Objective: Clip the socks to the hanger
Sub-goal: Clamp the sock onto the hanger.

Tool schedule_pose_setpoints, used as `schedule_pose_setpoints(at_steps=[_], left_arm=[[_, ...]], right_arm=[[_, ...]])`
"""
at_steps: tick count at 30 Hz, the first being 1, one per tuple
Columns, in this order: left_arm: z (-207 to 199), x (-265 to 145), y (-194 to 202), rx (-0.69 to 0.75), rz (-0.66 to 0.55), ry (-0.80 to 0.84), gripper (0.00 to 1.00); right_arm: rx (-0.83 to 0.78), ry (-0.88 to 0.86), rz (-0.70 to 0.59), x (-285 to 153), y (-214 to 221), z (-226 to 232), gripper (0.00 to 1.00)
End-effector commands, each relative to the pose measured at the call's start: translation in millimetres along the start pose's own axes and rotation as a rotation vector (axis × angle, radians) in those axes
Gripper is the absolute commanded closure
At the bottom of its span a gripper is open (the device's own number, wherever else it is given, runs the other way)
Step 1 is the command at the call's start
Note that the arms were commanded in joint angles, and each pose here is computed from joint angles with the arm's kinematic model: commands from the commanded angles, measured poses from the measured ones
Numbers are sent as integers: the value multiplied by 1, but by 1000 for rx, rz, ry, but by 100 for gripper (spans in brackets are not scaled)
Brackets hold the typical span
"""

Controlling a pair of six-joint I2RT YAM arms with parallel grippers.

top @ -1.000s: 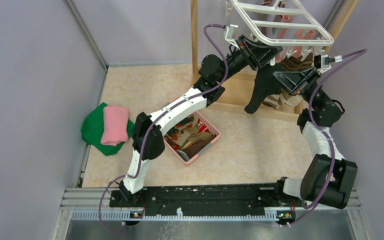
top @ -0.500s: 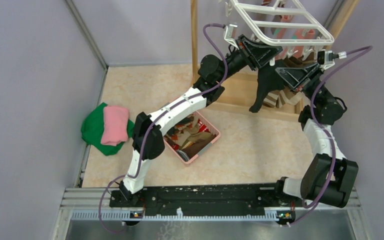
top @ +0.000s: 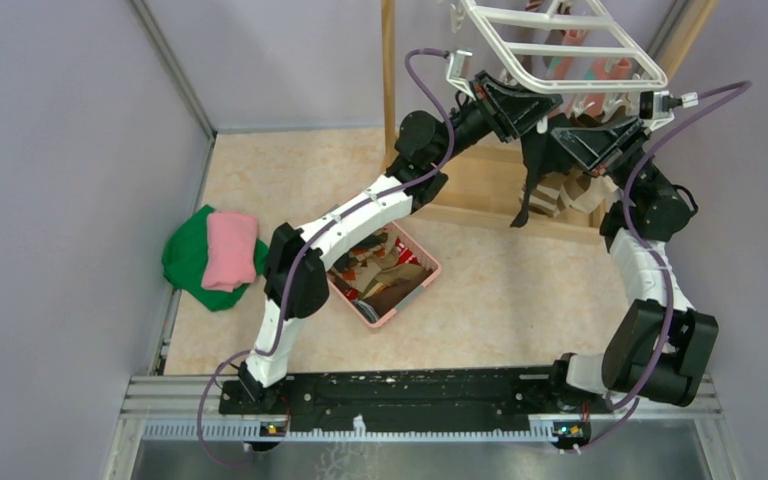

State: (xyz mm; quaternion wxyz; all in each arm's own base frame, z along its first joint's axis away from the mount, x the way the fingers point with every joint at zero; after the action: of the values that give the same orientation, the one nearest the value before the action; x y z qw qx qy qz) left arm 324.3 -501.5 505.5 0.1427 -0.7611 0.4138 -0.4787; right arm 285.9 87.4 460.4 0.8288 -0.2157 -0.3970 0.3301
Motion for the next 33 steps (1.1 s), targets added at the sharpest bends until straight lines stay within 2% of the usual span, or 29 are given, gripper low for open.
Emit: schedule_pose_setpoints(at_steps=[1, 12, 25, 28, 33], left_arm=[[-46, 1, -29, 24, -42, 104, 99], [-50, 0, -29, 6, -39, 118, 99], [-49, -2, -29, -7, -38, 124, 98], [-49, -2, -30, -8, -40, 122, 94], [-50, -2, -30, -11, -36, 123, 75]], right_arm=[[-277, -135, 69, -2, 11, 29, 100], [-360, -130, 101, -3, 12, 26, 100], [-368, -134, 70, -2, 4, 27, 100], [-365, -130, 74, -2, 6, 25, 100], [-357, -122, 77, -3, 7, 20, 100]])
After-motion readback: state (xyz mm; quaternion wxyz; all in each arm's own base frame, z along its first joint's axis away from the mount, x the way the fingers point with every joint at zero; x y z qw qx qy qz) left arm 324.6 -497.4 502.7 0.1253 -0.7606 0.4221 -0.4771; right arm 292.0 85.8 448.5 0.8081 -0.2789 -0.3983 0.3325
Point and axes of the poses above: each gripper's point midway between its finger pads, its own x axis out along the fingers, its own z axis along the line the jaws close on, y = z × x, the point moved 1 cm from there along -x, back along the fingers, and after that the axes turned 8 degrees about -x, right-handed, at the moved point
